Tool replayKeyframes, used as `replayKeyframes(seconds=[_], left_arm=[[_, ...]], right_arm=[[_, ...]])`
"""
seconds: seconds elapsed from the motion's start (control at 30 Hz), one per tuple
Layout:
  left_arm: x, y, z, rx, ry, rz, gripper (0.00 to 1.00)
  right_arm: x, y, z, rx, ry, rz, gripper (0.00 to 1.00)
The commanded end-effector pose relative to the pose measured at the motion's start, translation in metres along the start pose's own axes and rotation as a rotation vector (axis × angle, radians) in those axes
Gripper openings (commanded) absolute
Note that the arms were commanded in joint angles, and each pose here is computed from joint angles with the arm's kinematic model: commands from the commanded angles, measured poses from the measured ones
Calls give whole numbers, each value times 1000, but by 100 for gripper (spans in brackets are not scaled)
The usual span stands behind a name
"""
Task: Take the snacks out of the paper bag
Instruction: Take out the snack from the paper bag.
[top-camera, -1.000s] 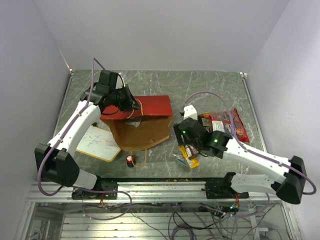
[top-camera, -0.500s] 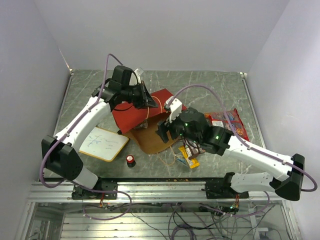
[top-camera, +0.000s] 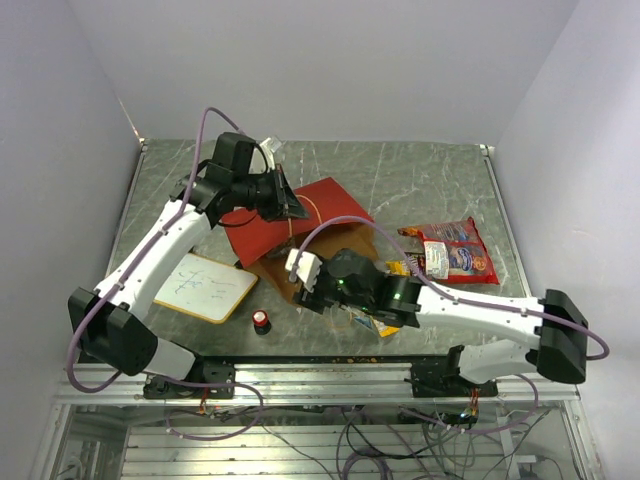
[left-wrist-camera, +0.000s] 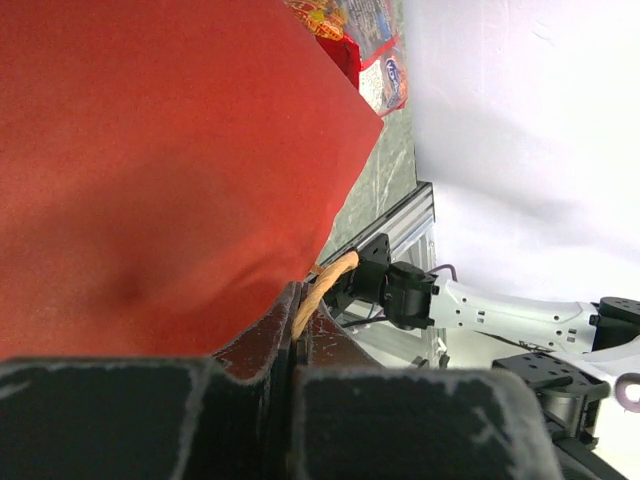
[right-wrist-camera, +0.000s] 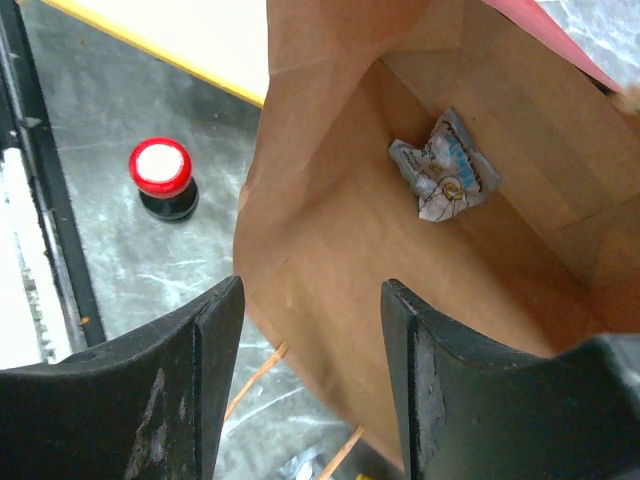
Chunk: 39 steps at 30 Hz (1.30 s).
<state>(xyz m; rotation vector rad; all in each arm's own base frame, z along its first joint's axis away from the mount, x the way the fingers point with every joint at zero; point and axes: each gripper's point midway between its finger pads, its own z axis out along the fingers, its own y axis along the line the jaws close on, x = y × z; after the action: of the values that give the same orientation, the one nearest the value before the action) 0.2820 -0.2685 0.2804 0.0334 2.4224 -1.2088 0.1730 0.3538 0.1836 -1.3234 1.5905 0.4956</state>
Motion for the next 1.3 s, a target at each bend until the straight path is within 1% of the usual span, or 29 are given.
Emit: replayKeyframes(seconds=[0.0, 0.07, 0.1, 0.17, 0.27, 0.37, 0.57, 0.67, 0.77, 0.97, 1.17, 1.23, 1.27], left_arm=[[6, -5, -7, 32, -1, 26, 7], [5, -6, -6, 42, -8, 23, 7], [5, -7, -7, 44, -5, 20, 7], [4, -10, -9, 42, -2, 26, 7], [4, -11, -13, 29, 12, 47, 7], [4, -11, -16, 16, 16, 67, 7], [1, -17, -20, 33, 2, 103, 7], [-4, -24, -22, 53, -18, 119, 7], [-9, -33, -25, 81, -43, 141, 7], [-20, -49, -30, 137, -80, 202, 7], [-33, -59, -31, 148, -107, 251, 7], [-34, -60, -33, 145, -107, 270, 7], [-34, -61, -34, 147, -109, 280, 7]], right_arm=[[-12, -8, 26, 38, -58, -112, 55], [-6, -20, 34, 138, -85, -54, 53], [-3, -30, 36, 214, -99, -9, 51], [-4, -41, 39, 302, -166, 83, 48], [7, -55, 52, 420, -201, 148, 50], [19, -67, 67, 495, -219, 210, 51], [30, -78, 87, 503, -307, 276, 57], [38, -87, 92, 506, -355, 336, 61], [48, -90, 99, 478, -385, 367, 62], [61, -92, 120, 475, -367, 347, 63], [69, -96, 134, 469, -351, 335, 65], [71, -101, 138, 478, -335, 336, 66], [79, -100, 144, 478, -308, 330, 68]])
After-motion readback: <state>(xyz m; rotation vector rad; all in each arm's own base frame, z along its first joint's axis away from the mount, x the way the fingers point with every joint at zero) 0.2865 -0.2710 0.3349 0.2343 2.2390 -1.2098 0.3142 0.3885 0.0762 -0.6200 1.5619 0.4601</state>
